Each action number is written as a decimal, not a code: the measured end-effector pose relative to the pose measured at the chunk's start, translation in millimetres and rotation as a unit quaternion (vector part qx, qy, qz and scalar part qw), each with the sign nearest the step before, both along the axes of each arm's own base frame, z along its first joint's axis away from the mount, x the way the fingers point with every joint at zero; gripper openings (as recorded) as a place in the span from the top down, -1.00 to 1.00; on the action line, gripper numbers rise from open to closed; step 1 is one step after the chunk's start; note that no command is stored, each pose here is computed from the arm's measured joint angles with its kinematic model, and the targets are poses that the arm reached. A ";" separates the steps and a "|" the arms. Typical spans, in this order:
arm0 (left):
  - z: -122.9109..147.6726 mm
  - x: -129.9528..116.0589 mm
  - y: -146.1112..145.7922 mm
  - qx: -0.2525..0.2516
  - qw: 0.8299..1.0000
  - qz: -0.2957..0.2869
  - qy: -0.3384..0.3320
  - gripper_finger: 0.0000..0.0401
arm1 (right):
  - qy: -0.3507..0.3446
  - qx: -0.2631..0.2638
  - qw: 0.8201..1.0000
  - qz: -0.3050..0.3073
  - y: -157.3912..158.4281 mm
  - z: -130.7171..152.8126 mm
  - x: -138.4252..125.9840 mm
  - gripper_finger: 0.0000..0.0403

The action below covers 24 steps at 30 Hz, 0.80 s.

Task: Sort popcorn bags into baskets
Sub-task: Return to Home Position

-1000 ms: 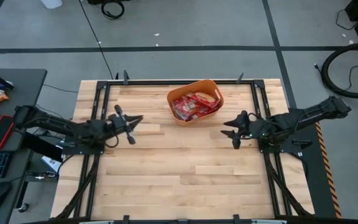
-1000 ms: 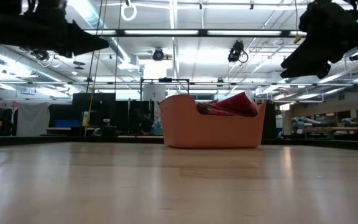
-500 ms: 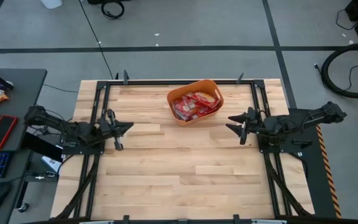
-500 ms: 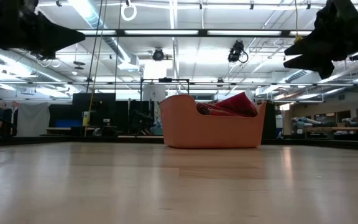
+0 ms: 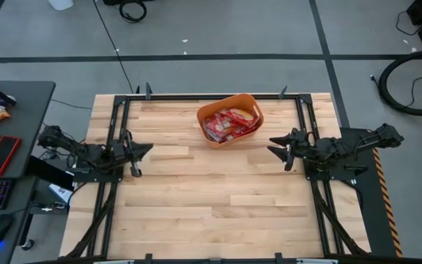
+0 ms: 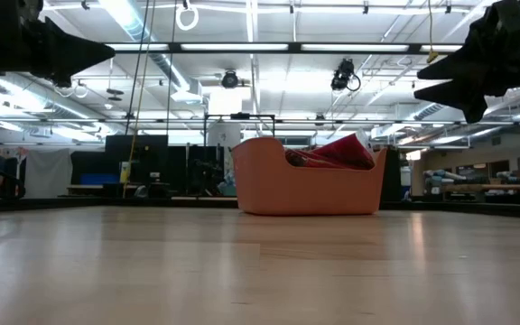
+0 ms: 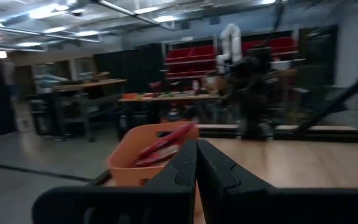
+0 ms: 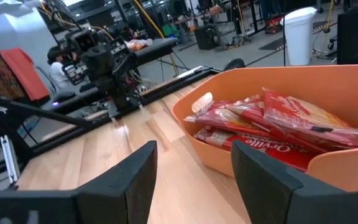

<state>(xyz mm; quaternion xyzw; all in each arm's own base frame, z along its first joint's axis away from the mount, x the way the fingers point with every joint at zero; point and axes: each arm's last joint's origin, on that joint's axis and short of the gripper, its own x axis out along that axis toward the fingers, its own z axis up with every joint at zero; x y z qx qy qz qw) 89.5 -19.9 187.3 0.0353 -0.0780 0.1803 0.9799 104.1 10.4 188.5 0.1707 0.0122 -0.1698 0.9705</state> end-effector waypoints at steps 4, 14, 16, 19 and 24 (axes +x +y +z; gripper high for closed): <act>-0.2 -0.2 0.4 0.023 1.000 0.012 0.010 0.94 | 0.010 0.010 1.000 -0.001 0.1 -2.9 0.3 -0.04; -0.3 -0.1 0.4 0.050 0.998 0.017 0.021 0.94 | -0.007 0.069 0.997 0.017 1.5 -2.8 0.9 -0.04; -0.3 -0.1 0.4 0.051 0.998 0.017 0.021 0.94 | -0.001 0.054 0.998 0.030 2.1 -2.9 1.1 -0.04; -0.4 -0.1 0.4 0.050 0.998 0.017 0.021 0.94 | 0.005 0.039 0.998 0.046 2.9 -2.9 1.3 -0.04; -0.4 -0.1 0.4 0.051 0.998 0.017 0.021 0.94 | 0.009 0.030 0.998 0.055 3.4 -3.0 1.4 -0.04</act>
